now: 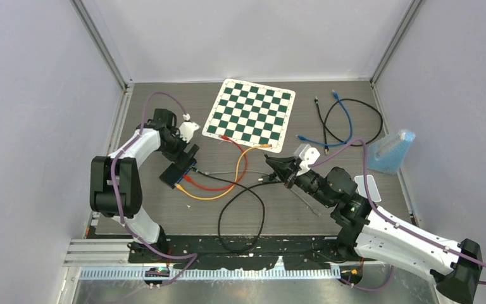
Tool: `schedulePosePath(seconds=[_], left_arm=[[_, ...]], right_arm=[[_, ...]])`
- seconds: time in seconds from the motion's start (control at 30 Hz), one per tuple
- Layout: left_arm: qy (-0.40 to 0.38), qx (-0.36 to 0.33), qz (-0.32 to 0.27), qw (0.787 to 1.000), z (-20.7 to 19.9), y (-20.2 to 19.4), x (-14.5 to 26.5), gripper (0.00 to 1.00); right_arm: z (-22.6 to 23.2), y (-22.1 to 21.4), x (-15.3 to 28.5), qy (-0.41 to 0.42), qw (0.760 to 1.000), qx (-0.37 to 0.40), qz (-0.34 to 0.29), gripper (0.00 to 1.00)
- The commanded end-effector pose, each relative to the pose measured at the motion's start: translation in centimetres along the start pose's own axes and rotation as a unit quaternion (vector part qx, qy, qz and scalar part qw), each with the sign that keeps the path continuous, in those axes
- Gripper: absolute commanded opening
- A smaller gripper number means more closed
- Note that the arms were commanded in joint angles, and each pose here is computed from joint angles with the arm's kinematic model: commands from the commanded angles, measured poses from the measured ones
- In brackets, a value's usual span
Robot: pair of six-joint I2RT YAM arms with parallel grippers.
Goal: Insert the plug into the switch port
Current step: Move the switch port to the center of the board.
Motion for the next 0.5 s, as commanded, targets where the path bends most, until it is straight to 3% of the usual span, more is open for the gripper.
schedulePosePath(seconds=[0.0, 0.47], left_arm=[[-0.009, -0.015, -0.003, 1.0, 0.5, 0.68, -0.05, 0.91], [-0.029, -0.02, 0.006, 0.999, 0.51, 0.52, -0.8, 0.85]], right_arm=[[-0.12, 2.61, 0.04, -0.012, 0.999, 0.007, -0.044, 0.05], [-0.24, 3.15, 0.61, -0.018, 0.998, 0.01, -0.054, 0.05]])
Point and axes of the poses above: each gripper's point midway between its finger pads, its own x axis back along the fingers, its own z axis along the line the jaws close on, y = z × x, the point moved 9 cm from there along x, back along the fingers, and after that the axes turned 10 degrees about -x, right-handed, at the moved point
